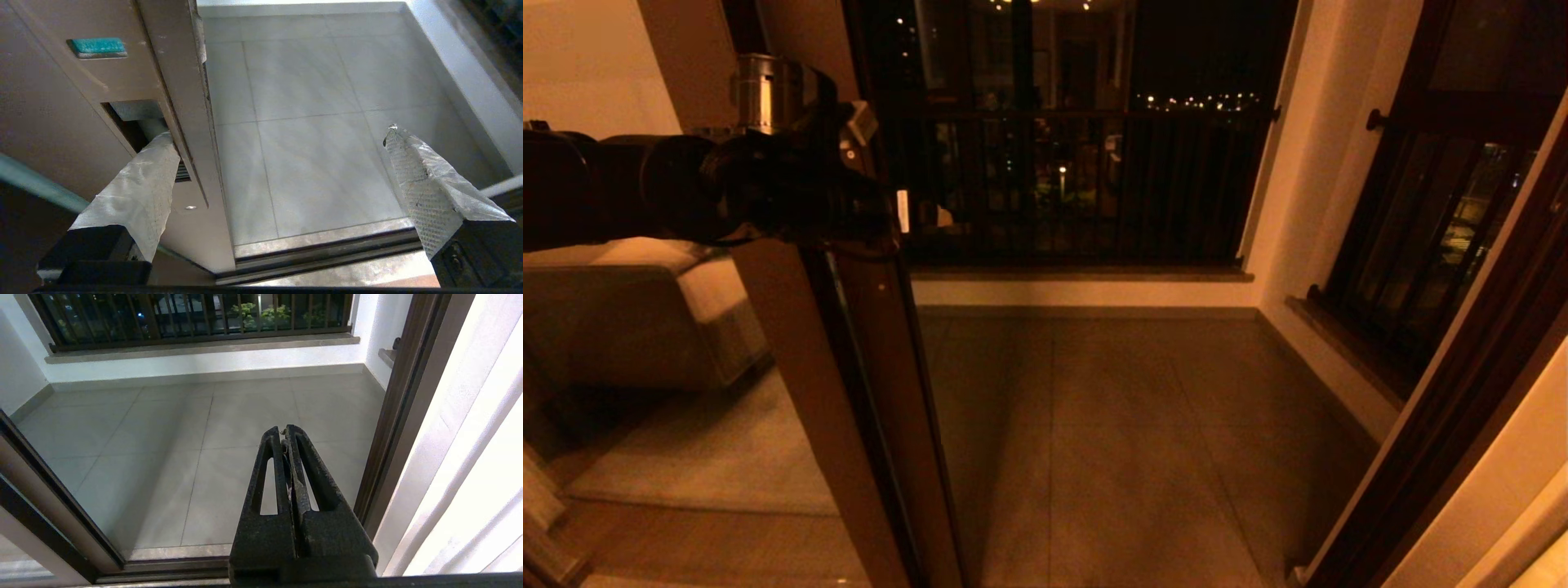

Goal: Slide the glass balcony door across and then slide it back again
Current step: Close the slid door

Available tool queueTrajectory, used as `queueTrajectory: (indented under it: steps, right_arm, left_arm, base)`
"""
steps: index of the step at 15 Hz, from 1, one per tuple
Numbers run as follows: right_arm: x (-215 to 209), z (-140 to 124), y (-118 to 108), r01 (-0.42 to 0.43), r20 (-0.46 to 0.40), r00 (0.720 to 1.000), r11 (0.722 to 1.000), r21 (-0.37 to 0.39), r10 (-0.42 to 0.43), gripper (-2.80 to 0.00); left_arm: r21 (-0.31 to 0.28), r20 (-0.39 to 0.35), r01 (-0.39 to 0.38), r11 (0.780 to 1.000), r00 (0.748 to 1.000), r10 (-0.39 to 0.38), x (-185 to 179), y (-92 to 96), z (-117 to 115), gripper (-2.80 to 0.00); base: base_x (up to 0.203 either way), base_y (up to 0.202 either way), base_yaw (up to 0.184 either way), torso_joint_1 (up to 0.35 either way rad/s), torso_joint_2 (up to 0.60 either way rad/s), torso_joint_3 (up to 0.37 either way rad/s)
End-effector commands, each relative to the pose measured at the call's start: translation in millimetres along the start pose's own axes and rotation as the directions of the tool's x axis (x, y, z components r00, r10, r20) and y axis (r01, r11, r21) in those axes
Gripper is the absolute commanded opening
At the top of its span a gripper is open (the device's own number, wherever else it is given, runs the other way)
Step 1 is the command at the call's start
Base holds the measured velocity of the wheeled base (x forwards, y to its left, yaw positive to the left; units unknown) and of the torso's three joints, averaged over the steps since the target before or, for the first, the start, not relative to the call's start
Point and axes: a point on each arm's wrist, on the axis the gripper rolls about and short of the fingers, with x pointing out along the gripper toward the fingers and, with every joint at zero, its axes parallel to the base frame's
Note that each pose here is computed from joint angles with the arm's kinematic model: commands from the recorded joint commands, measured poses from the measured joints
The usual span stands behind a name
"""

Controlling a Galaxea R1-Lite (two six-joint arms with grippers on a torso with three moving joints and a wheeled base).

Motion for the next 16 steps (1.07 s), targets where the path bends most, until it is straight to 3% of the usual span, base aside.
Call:
queueTrajectory:
  steps: [1, 16]
  right_arm:
    - [0.0, 0.0, 0.0, 0.0, 0.0, 1.0, 1.0, 0.0, 0.0, -2.8]
    - [0.0, 0.0, 0.0, 0.0, 0.0, 1.0, 1.0, 0.0, 0.0, -2.8]
  left_arm:
    - [0.0, -0.001, 0.004, 1.0, 1.0, -0.004, 2.0, -0.3, -0.5, 0.0]
    - [0.04, -0.008, 0.103, 0.994, 0.995, -0.103, 11.3, -46.5, -5.3, 0.0]
  base:
    - [0.0, 0.0, 0.0, 0.0, 0.0, 0.0]
    - [0.0, 0.0, 0.0, 0.0, 0.0, 0.0]
